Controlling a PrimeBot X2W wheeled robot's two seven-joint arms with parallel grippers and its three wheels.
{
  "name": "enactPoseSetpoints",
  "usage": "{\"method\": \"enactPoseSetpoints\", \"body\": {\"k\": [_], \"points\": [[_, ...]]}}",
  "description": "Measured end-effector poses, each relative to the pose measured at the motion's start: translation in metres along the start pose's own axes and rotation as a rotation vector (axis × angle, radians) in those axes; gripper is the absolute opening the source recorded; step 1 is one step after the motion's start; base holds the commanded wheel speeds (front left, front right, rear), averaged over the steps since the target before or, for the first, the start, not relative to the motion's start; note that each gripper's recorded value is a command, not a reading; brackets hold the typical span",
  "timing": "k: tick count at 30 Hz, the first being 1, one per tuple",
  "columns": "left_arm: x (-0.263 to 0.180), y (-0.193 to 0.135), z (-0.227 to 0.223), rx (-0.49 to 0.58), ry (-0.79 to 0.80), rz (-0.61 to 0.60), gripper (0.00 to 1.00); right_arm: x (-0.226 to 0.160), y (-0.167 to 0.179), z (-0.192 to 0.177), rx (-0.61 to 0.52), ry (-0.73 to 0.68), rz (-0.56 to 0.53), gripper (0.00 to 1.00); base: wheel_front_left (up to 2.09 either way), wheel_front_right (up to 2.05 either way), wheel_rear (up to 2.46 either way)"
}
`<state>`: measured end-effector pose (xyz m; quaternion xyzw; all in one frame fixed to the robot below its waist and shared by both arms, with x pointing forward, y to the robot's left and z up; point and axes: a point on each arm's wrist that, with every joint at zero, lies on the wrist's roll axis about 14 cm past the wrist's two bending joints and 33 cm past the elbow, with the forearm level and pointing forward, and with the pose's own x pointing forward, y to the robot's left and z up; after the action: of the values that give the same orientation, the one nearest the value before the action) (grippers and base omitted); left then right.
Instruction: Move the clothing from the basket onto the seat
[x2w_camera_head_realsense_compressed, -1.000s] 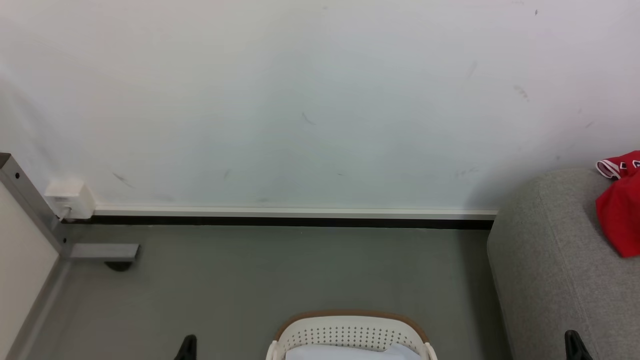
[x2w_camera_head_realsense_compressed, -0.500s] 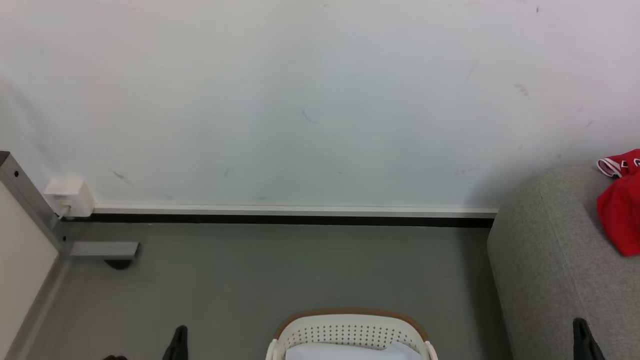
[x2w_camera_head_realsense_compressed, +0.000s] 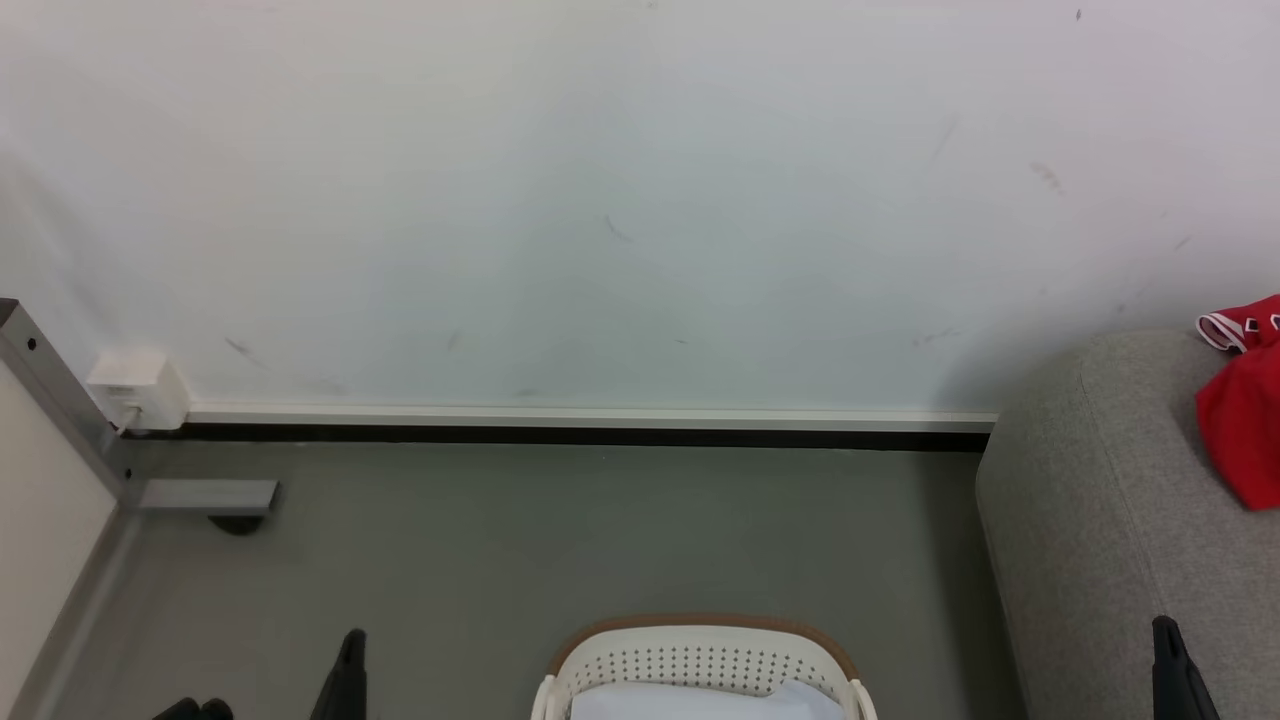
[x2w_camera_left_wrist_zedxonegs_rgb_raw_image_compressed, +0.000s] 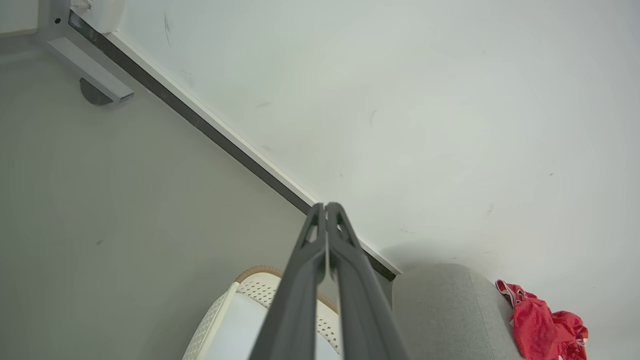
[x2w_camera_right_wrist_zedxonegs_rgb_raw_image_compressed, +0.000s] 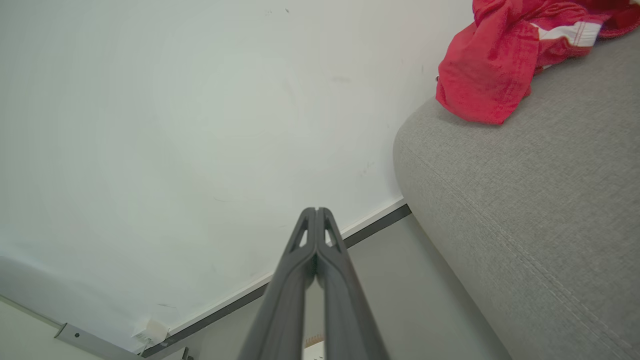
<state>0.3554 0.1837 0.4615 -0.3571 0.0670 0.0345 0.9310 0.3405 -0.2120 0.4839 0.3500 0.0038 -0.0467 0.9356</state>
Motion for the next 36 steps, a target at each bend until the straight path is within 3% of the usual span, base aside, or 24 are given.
{"method": "enactPoseSetpoints", "body": {"k": [36], "points": [[0.013, -0.007, 0.018, -0.417, -0.011, -0.031, 0.00, 0.021, 0.008, 0.001, 0.422, 0.030, 0.004, 0.00, 0.00, 0.00, 0.00]]}}
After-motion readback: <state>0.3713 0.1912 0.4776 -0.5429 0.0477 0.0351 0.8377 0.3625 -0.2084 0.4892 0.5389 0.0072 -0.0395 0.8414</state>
